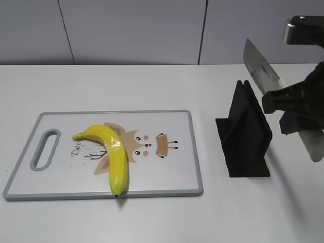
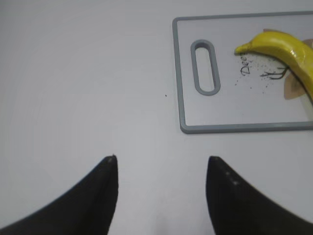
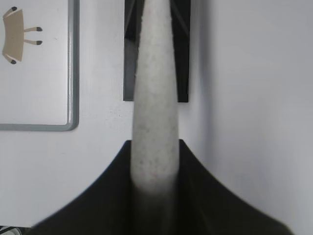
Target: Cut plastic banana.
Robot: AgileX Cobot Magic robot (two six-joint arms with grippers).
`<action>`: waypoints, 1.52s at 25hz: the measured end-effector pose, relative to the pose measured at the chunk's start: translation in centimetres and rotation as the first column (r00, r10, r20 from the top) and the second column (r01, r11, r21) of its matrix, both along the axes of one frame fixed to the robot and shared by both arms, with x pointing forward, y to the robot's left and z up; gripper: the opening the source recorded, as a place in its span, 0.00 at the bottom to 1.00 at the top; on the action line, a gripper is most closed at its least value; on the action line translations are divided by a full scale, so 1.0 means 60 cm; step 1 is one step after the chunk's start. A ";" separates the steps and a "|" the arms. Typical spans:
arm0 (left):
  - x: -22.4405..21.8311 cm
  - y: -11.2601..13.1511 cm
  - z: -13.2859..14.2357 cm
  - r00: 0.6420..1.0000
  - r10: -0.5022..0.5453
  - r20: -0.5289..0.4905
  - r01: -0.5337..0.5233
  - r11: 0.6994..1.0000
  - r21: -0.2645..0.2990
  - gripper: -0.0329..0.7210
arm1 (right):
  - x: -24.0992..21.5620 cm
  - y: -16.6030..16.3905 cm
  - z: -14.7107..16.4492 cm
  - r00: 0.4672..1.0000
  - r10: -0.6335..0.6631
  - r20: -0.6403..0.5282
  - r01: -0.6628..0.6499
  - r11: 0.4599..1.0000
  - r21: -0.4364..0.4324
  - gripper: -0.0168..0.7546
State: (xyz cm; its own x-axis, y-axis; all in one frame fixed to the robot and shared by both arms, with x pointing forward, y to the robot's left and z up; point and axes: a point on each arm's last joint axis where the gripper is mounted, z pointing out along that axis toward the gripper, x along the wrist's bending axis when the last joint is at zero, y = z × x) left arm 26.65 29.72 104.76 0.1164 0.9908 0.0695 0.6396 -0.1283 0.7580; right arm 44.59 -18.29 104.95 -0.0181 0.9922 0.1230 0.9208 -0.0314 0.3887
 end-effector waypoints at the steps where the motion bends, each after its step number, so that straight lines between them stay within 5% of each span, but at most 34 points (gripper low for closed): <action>1: -0.008 0.000 0.001 1.000 0.000 0.029 0.000 1.000 0.000 0.77 | 0.001 0.000 -0.002 1.000 0.001 0.008 -0.001 1.000 0.004 0.26; 8: -0.054 -0.001 0.003 0.979 -0.001 0.205 0.001 1.000 -0.001 0.76 | 0.008 0.005 -0.006 0.999 0.009 0.051 -0.010 1.000 0.026 0.26; 38: -0.056 0.000 0.002 0.976 -0.061 0.210 0.062 0.998 0.000 0.76 | 0.044 0.016 -0.063 1.000 -0.021 0.000 0.021 0.998 -0.067 0.26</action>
